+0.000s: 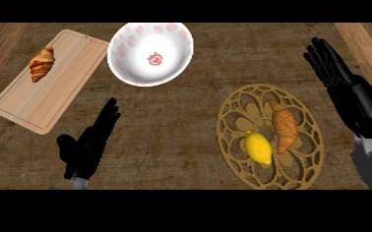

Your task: Pick the lemon from the placemat and place it in the bowl

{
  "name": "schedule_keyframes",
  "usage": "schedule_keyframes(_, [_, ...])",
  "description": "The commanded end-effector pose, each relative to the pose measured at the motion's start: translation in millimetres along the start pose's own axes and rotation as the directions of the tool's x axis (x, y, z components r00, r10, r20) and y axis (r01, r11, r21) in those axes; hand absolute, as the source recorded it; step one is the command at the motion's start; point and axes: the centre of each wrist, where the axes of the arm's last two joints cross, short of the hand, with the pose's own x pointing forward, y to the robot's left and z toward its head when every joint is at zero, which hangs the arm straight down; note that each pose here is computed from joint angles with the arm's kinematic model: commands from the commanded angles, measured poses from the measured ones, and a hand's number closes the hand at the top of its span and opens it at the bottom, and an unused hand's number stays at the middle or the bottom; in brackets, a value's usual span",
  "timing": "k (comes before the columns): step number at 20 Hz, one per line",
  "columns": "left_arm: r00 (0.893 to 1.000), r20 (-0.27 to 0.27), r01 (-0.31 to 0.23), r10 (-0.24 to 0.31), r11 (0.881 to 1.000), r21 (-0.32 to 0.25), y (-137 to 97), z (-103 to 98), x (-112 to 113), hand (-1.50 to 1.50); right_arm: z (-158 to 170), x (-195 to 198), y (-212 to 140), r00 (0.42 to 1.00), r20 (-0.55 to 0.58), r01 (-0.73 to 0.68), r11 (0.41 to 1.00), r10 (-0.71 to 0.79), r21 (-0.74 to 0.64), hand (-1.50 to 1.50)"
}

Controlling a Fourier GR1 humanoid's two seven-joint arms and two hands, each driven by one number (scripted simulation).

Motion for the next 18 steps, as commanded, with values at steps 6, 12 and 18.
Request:
schedule_keyframes(6, [0.964, 0.247, 0.074, -0.094, 0.993, 0.087, 12, -30, 57, 0.0, 46, -36, 96, 0.951, -0.243, -0.044, 0.863, 0.191, 0.504, 1.5])
schedule_keyframes(12, [0.975, 0.211, 0.049, -0.068, 0.994, 0.093, 2, -30, 51, 0.0, 94, -49, 99, 0.996, -0.002, -0.087, 0.992, 0.087, -0.086, -1.5])
schedule_keyframes(18, [0.973, 0.217, 0.058, -0.073, 0.995, 0.077, -1, -33, 65, 0.0, 130, -9, 101, 0.973, 0.153, -0.159, 0.982, 0.173, -0.097, -1.5])
